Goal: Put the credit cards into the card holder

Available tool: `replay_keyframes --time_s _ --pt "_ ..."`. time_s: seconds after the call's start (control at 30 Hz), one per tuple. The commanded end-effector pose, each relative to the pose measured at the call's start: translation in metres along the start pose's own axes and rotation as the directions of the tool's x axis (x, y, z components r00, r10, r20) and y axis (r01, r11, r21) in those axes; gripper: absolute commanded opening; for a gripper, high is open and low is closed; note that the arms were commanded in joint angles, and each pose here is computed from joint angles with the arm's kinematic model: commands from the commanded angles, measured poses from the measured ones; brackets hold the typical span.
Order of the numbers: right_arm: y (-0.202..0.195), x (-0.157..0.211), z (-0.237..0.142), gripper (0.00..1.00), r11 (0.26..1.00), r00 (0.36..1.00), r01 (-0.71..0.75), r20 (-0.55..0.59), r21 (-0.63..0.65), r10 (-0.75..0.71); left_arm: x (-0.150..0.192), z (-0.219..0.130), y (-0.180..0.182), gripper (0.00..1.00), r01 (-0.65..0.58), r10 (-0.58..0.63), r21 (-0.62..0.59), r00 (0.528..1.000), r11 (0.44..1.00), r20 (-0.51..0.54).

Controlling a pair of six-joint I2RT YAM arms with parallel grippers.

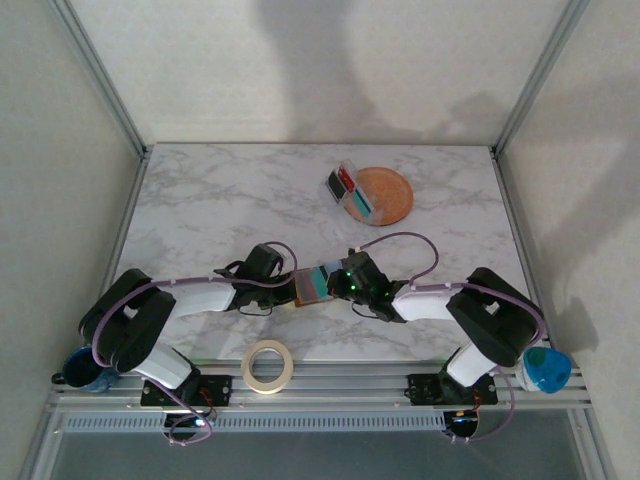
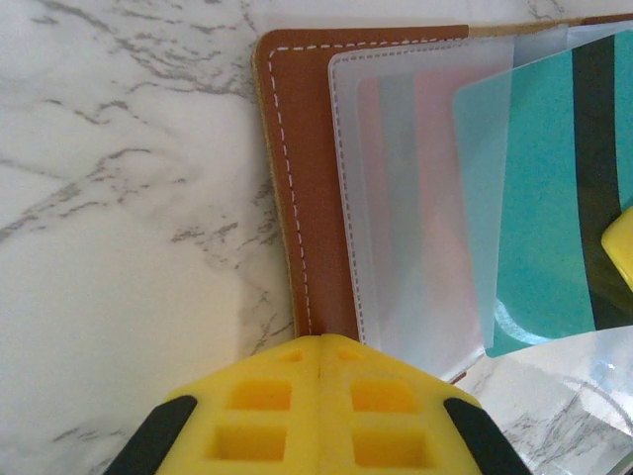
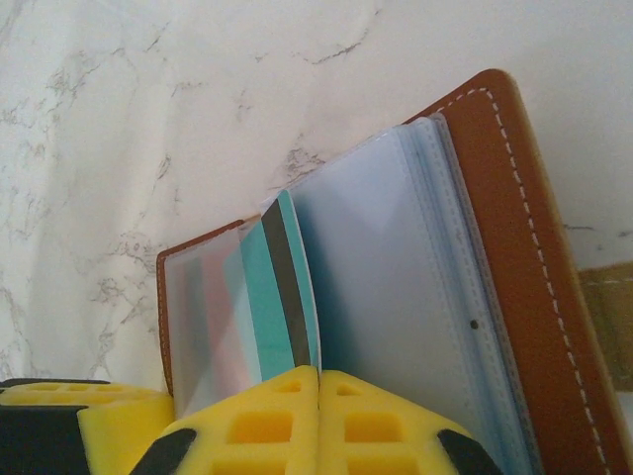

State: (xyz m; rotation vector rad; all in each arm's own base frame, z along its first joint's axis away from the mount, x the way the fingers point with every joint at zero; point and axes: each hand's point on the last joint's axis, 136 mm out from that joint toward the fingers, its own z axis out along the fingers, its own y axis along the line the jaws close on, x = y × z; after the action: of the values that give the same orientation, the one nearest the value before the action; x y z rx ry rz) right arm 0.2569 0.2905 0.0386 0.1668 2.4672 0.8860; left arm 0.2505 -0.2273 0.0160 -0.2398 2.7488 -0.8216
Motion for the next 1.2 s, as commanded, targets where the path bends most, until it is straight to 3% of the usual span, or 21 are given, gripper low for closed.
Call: replay_keyframes --time_s 0.0,0.4,0.67,0.87,1.17 --pt "-0.026 0.016 0.005 0.0 0.996 1.0 0.001 -0.028 0.091 0.002 0.018 0.008 0.026 0.02 0.023 -0.029 -0.105 0.998 0.994 -0.054" --pt "-0.017 0.025 0.003 0.03 0.997 0.999 -0.004 -0.053 0.078 0.008 0.018 0.009 0.026 0.02 0.023 -0.029 -0.109 0.998 0.994 -0.055" --pt "-0.024 0.018 0.0 0.03 0.989 0.996 0.086 -0.02 0.123 -0.084 0.018 0.009 0.026 0.01 0.018 -0.025 -0.113 0.998 0.993 -0.059" --pt "-0.016 0.014 0.003 0.03 0.984 0.986 0.165 0.01 0.07 -0.167 0.019 0.009 0.028 0.01 0.018 -0.026 -0.118 0.998 0.993 -0.059" --pt "-0.013 0.024 -0.001 0.04 0.995 0.995 0.095 -0.015 0.029 -0.094 0.019 0.009 0.029 0.01 0.024 -0.031 -0.121 0.998 0.992 -0.054"
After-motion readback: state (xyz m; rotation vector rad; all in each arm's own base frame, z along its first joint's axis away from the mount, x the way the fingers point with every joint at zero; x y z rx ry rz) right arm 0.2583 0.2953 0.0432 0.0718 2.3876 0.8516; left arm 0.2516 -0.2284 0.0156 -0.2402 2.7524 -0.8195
